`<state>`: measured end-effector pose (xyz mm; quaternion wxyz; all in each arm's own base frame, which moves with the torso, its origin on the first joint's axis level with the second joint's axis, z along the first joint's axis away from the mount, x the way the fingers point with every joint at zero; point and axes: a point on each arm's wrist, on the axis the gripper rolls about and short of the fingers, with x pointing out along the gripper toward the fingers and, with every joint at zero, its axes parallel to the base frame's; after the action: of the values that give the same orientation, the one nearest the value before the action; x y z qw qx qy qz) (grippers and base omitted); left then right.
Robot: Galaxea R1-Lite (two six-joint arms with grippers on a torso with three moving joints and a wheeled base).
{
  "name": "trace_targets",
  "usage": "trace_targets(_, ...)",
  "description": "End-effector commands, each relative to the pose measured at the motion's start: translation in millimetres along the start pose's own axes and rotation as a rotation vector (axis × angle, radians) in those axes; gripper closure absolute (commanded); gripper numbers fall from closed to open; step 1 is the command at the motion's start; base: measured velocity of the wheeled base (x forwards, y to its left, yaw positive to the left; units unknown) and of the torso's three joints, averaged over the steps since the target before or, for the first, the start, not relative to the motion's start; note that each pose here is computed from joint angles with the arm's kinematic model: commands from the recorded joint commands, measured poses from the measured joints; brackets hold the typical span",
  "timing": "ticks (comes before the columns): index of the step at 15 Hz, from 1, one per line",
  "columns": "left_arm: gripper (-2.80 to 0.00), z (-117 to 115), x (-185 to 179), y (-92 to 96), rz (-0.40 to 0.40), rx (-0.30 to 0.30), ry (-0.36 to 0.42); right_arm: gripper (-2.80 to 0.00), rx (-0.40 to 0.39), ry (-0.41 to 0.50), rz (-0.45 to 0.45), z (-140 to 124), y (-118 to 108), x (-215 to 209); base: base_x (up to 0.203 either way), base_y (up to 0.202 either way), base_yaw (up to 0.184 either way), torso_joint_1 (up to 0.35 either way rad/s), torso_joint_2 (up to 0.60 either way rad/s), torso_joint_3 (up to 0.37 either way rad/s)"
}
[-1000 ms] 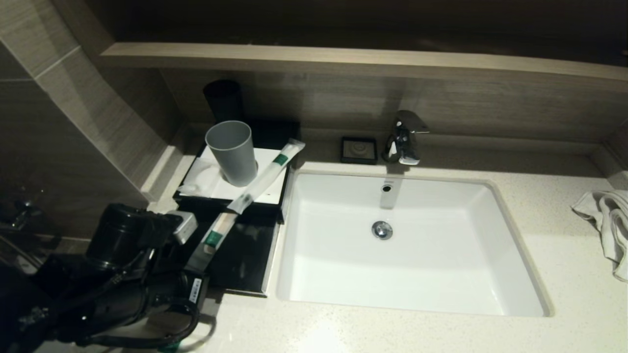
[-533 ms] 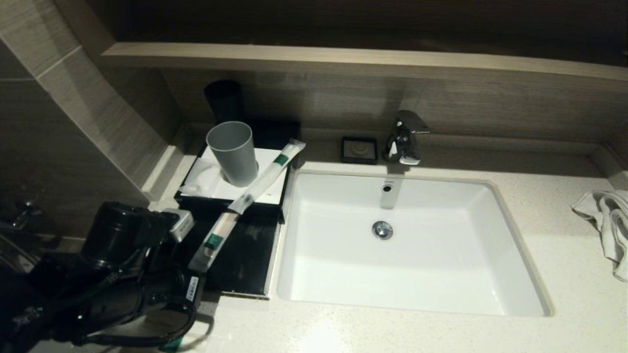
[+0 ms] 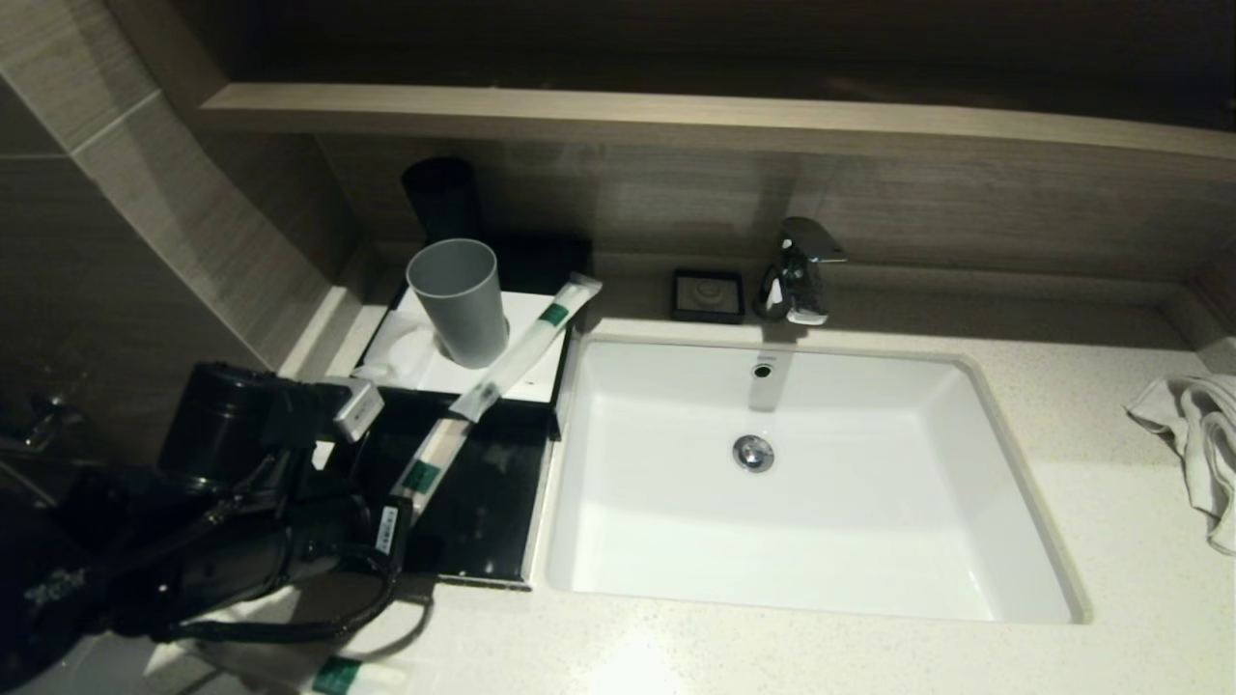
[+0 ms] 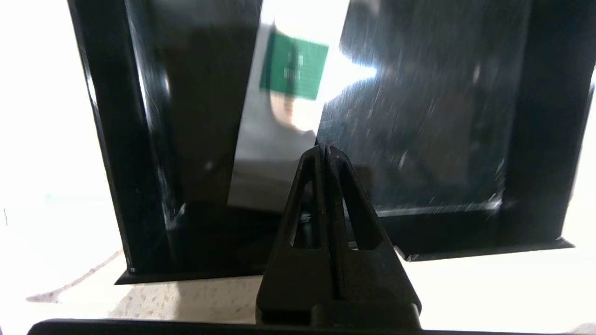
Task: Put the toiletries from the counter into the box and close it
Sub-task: Open the drawer, then pick up the bathroom toiletry
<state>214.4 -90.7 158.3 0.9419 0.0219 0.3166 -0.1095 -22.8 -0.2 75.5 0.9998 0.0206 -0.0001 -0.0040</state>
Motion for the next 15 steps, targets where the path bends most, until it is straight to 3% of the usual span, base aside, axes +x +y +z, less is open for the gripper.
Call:
trace_targets(1,0.00,8,-1,-0.7,-0.003,-0.029,-0.030,0.00,0.002,0.000,0.000,0,0,0,0.000,0.000,0.000,0.000,0.00,0.000)
trace_targets(4,0.00,17,-5,-1.6,-0.010,-0.064,-0.066,0.00,0.002,0.000,0.000,0,0,0,0.000,0.000,0.000,0.000,0.00,0.000)
trace_targets(15,0.00,25,-26,6.3,0.003,-0.092,-0.149,0.00,0.000,0.000,0.000,0,0,0,0.000,0.000,0.000,0.000,0.00,0.000)
